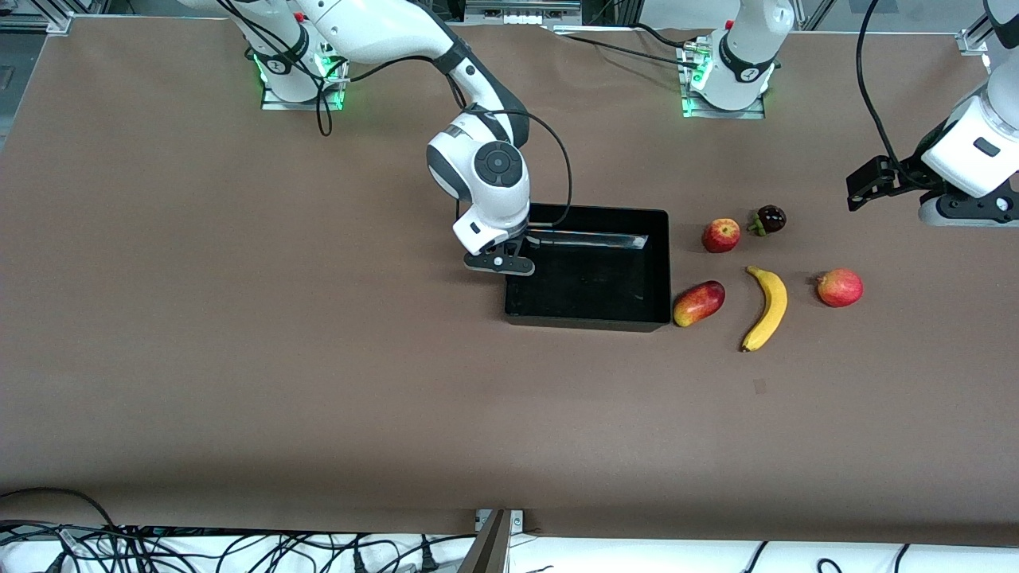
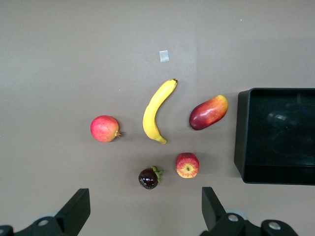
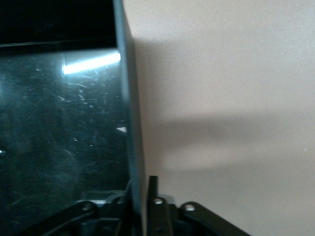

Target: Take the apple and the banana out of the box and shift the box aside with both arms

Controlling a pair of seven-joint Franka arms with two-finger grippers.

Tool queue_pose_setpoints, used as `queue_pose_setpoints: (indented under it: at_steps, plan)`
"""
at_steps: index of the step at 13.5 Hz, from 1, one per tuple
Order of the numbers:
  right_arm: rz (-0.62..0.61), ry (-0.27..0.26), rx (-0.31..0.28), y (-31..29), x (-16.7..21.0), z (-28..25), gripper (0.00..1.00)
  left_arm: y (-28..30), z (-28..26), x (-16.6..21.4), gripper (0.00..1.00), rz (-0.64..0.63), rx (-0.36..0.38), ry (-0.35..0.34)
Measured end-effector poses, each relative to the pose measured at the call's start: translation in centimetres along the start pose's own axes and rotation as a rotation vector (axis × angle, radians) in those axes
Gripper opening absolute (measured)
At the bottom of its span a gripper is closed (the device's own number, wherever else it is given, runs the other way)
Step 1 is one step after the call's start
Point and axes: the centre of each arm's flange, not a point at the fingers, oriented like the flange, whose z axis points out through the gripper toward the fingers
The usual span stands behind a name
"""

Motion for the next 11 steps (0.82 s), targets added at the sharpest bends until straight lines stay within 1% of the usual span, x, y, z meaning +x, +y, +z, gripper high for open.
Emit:
queue_pose_setpoints:
  at_steps: [1, 4, 6, 9, 11]
  plan:
    - [-0.006, 0.002, 0.002, 0.0, 0.0, -0.1, 0.04, 0.0, 0.0, 0.0, 1.0, 0.0, 0.0, 0.0]
    - [-0.008, 0.009, 0.0, 0.4, 0.9, -0.6, 0.04, 0.0, 0.0, 0.0, 1.0, 0.0, 0.0, 0.0]
    - [-0.02, 0.005, -0.011, 1.1, 2.0, -1.5, 0.04, 0.0, -0.1, 0.0, 1.0, -0.001, 0.0, 0.002]
    - [-0.094, -0.015, -0.047, 4.7, 5.8, -5.0, 0.04, -0.1, -0.1, 0.1, 1.0, -0.002, 0.0, 0.001]
    - [-0.164, -0.017, -0.062, 8.9, 9.6, -8.1, 0.04, -0.1, -0.1, 0.1, 1.0, -0.002, 0.0, 0.001]
